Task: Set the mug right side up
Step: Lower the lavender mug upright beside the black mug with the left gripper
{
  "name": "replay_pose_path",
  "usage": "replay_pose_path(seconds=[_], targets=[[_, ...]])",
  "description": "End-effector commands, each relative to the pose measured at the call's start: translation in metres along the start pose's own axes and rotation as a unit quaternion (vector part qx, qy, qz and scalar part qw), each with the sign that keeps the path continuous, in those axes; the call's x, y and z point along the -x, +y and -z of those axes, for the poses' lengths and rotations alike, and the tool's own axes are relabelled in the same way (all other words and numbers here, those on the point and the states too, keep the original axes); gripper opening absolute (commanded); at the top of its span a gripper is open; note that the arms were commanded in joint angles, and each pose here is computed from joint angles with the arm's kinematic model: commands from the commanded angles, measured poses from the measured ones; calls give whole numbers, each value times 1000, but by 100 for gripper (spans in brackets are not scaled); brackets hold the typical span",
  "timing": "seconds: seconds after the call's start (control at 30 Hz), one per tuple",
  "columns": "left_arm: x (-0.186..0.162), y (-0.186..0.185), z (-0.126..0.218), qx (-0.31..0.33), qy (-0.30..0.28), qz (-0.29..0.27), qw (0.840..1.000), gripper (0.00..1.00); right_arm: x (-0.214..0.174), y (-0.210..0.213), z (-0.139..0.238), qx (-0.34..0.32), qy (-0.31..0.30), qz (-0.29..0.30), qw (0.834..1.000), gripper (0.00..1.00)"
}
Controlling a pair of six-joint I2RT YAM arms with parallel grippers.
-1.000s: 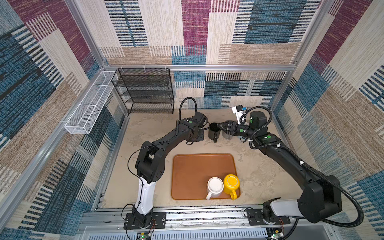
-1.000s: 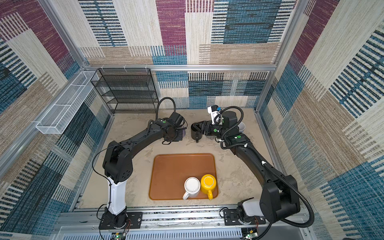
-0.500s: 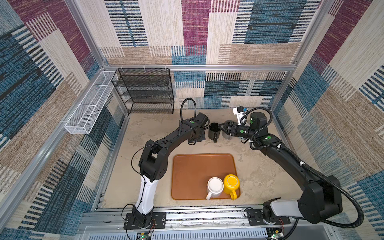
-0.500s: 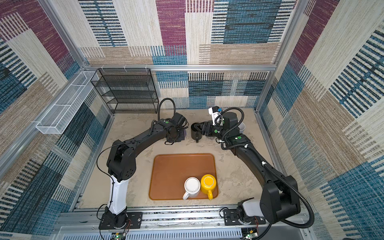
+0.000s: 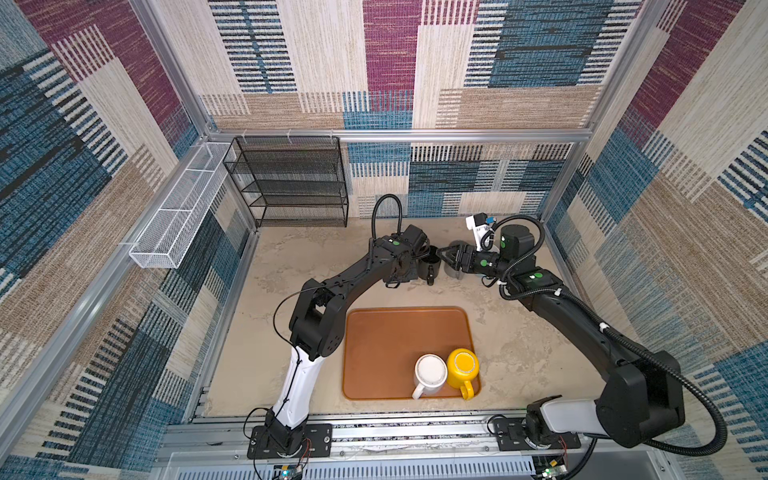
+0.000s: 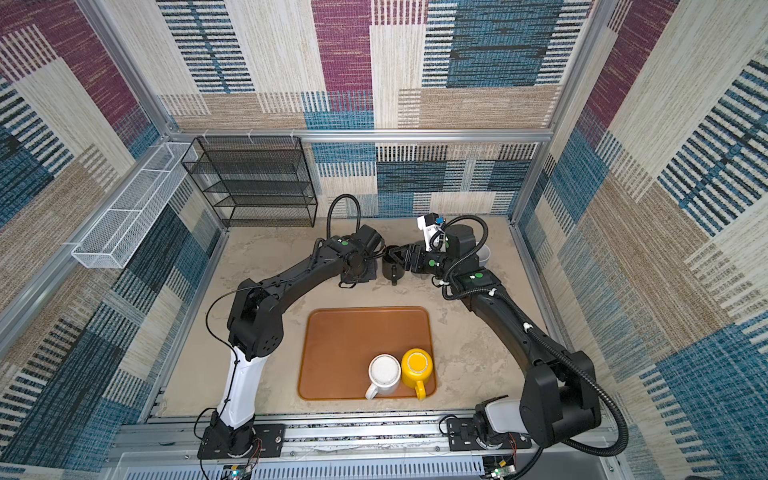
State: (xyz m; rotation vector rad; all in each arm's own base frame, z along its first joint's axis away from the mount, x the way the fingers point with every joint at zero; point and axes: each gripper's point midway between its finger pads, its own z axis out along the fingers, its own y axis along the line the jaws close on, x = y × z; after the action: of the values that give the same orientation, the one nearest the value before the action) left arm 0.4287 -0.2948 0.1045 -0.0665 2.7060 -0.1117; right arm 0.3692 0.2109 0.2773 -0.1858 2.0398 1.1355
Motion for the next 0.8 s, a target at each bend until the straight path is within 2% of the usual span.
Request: replay_pose_path(seconds=[0.0, 0.33, 0.77], targets=[[7, 4, 2, 27, -18, -6, 999, 0, 4, 1, 2, 1, -9, 6, 1000, 59], [6, 4, -3, 56, -5, -25, 998, 0, 4, -2, 2, -4, -10, 4, 1000, 59], [-1, 0, -15, 50, 12, -38, 998, 0, 2, -5, 0, -5, -6, 1, 1000, 58]])
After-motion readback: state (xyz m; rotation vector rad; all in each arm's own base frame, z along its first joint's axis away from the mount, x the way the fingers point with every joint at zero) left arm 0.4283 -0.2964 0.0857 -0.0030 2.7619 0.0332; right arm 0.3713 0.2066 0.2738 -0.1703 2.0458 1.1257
